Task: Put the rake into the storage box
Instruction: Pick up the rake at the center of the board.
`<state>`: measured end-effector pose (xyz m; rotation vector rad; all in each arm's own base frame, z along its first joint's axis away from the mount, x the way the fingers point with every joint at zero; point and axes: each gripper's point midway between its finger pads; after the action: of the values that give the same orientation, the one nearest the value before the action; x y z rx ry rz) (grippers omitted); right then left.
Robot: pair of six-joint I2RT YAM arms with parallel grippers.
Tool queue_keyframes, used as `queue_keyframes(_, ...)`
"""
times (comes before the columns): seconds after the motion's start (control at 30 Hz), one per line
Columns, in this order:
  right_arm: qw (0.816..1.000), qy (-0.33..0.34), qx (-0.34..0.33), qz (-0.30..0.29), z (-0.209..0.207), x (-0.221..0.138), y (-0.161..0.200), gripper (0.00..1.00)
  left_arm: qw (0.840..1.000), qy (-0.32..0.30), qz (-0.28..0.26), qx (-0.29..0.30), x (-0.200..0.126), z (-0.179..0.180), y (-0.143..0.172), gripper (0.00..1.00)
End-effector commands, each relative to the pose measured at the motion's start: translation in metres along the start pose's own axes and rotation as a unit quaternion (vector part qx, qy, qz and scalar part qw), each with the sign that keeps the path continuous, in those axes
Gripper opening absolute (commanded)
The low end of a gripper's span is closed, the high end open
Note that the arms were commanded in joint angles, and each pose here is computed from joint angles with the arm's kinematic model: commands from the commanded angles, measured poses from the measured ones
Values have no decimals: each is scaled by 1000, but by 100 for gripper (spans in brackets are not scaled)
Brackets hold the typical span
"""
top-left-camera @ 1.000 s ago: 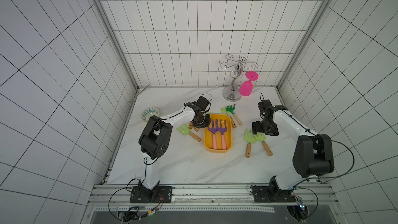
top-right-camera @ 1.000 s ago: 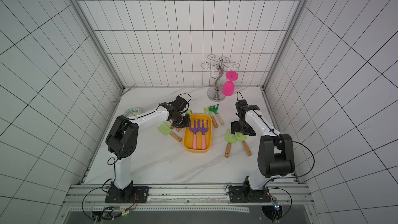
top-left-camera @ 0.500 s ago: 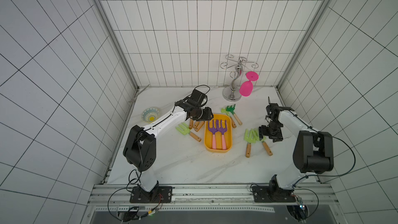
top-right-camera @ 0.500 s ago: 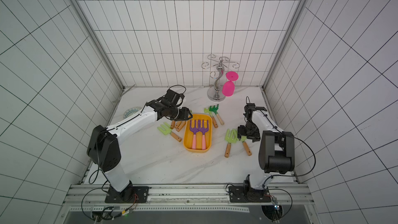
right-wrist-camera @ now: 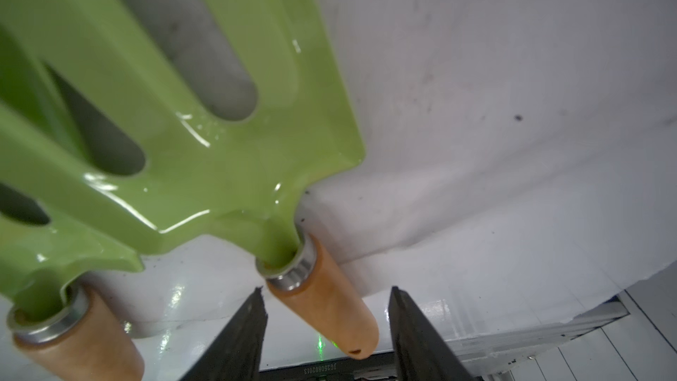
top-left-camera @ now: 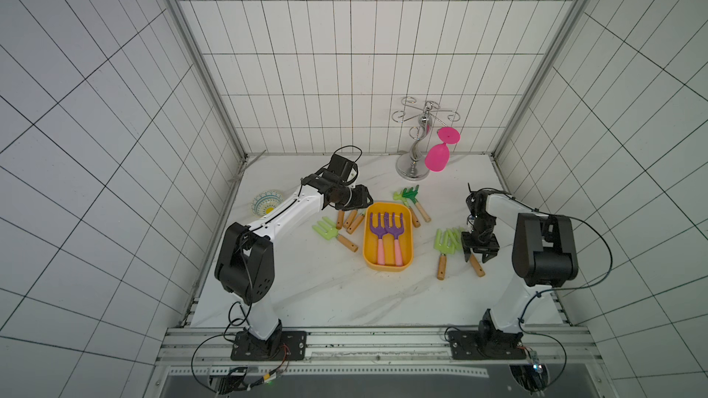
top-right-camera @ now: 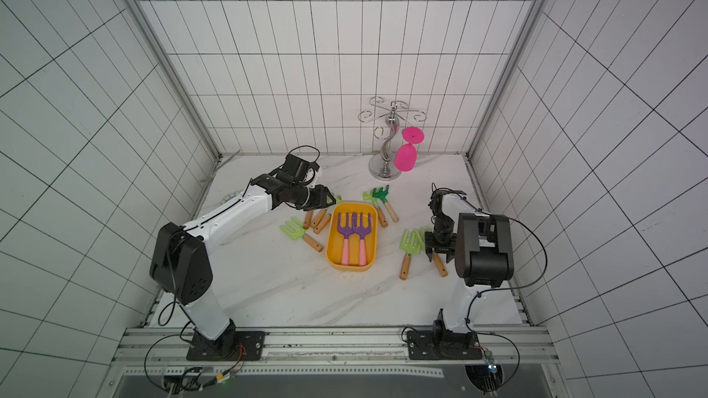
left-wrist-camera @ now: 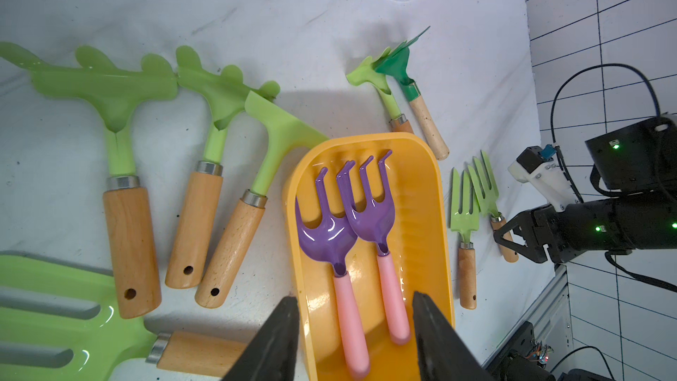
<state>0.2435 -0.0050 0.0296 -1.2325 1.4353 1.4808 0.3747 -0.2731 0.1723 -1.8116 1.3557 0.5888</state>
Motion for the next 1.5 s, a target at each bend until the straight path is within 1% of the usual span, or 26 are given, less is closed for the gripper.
queue_keyframes(0.0,1000,16,-7,4,-5,-3,-7,52,1000,15,-16,13,-11,-6,-6,52)
queue_keyframes(0.1,1000,17,-12,9,-5,1,-13,46,1000,14,-19,12,-13,-4,-7,52)
queue_keyframes(0.23,1000,10,-24,-2,2,5,-26,41,1000,9,-24,14,-15,-1,-8,53)
queue_keyframes(0.37,999,17,-39,-5,7,8,-32,36,999,4,-32,15,-18,-1,-10,53)
queue_keyframes(0.47,999,15,-42,-17,13,10,-38,29,999,5,-33,13,-18,-2,-11,53)
queue_keyframes(0.5,999,13,-44,-21,15,8,-39,26,999,4,-33,12,-19,-3,-11,53)
queue_keyframes(0.57,999,18,-43,-29,16,3,-41,22,999,2,-30,13,-21,-5,-9,53)
queue_keyframes(0.67,997,23,-39,-58,19,-17,-41,19,999,4,-32,23,-27,-9,-7,54)
queue_keyframes(0.8,991,27,-27,-125,17,-64,-35,19,999,25,-20,40,-34,-21,2,54)
queue_keyframes(0.87,986,16,-23,-166,19,-89,-31,18,997,53,-13,47,-38,-33,8,55)
queue_keyframes(0.9,981,4,-19,-191,22,-104,-31,18,996,77,-9,51,-40,-40,11,55)
queue_keyframes(0.97,972,-30,-18,-231,33,-127,-29,17,992,114,-4,53,-45,-52,19,55)
queue_keyframes(1.07,953,-85,-31,-288,58,-158,-25,17,984,160,-2,79,-53,-73,34,55)
queue_keyframes(1.1,945,-103,-38,-308,67,-166,-23,17,978,186,2,93,-56,-83,42,55)
queue_keyframes(1.17,921,-163,-61,-348,94,-184,-21,18,967,235,13,98,-61,-96,56,55)
queue_keyframes(1.23,884,-246,-82,-389,124,-206,-18,18,953,285,25,101,-66,-110,70,55)
queue_keyframes(1.33,828,-357,-106,-419,162,-236,-11,19,936,337,33,102,-73,-127,85,56)
queue_keyframes(1.4,801,-403,-139,-421,186,-248,0,19,927,357,32,108,-74,-133,94,57)
queue_keyframes(1.47,784,-425,-168,-421,201,-253,11,19,918,376,25,119,-77,-138,101,57)
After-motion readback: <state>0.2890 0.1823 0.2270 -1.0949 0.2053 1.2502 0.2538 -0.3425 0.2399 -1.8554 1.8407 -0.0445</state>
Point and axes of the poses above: each gripper's point midway between its finger pads, its own x axis out along the fingers, its own z axis along the line the jaws close on, y = z × x, and after that the axes turned 8 degrees about -x, right-handed
